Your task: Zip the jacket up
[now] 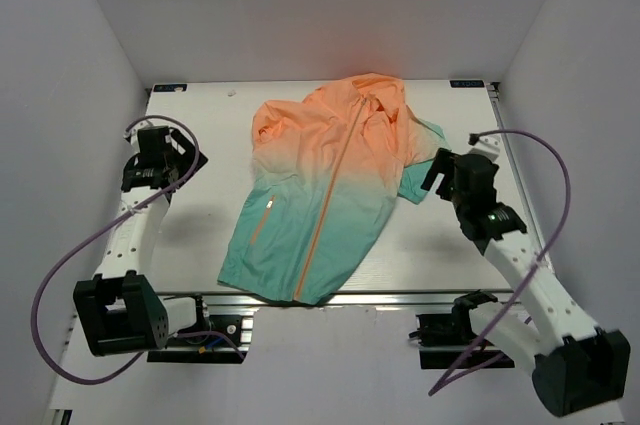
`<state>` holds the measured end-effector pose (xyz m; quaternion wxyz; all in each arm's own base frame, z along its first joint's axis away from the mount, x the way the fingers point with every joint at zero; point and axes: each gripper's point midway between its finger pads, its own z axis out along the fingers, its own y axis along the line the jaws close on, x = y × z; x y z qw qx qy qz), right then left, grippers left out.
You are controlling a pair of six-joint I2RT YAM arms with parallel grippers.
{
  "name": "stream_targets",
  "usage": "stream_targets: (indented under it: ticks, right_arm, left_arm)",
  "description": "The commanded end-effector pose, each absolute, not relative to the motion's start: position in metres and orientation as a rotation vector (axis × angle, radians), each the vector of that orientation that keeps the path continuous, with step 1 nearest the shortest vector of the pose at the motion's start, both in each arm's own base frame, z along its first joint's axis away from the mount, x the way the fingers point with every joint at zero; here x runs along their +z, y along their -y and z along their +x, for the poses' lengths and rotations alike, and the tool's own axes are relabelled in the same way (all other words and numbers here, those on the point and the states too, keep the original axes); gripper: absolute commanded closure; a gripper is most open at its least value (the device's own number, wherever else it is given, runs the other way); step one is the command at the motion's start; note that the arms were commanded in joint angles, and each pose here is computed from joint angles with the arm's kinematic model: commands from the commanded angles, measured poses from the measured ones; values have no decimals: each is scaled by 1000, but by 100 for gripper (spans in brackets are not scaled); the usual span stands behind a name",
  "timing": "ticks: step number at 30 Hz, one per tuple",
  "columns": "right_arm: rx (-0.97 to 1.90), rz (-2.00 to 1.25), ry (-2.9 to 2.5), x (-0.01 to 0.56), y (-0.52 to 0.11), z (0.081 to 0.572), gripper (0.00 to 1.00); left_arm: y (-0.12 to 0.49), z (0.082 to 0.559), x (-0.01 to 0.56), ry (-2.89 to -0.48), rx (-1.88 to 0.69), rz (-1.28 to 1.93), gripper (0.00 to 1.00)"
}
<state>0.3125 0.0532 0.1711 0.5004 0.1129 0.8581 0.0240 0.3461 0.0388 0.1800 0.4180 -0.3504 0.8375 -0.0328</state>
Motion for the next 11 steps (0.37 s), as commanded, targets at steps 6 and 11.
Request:
stream_targets:
  ticks: [6, 11]
  right_arm:
    - [160, 353, -1905, 200, -47, 290, 11]
    - [177, 360, -1857, 208, -46, 290, 10]
  left_arm:
    - [-3, 338, 217, -1945, -320, -595, 2]
    - [-25, 324, 221, -1786, -237, -695, 2]
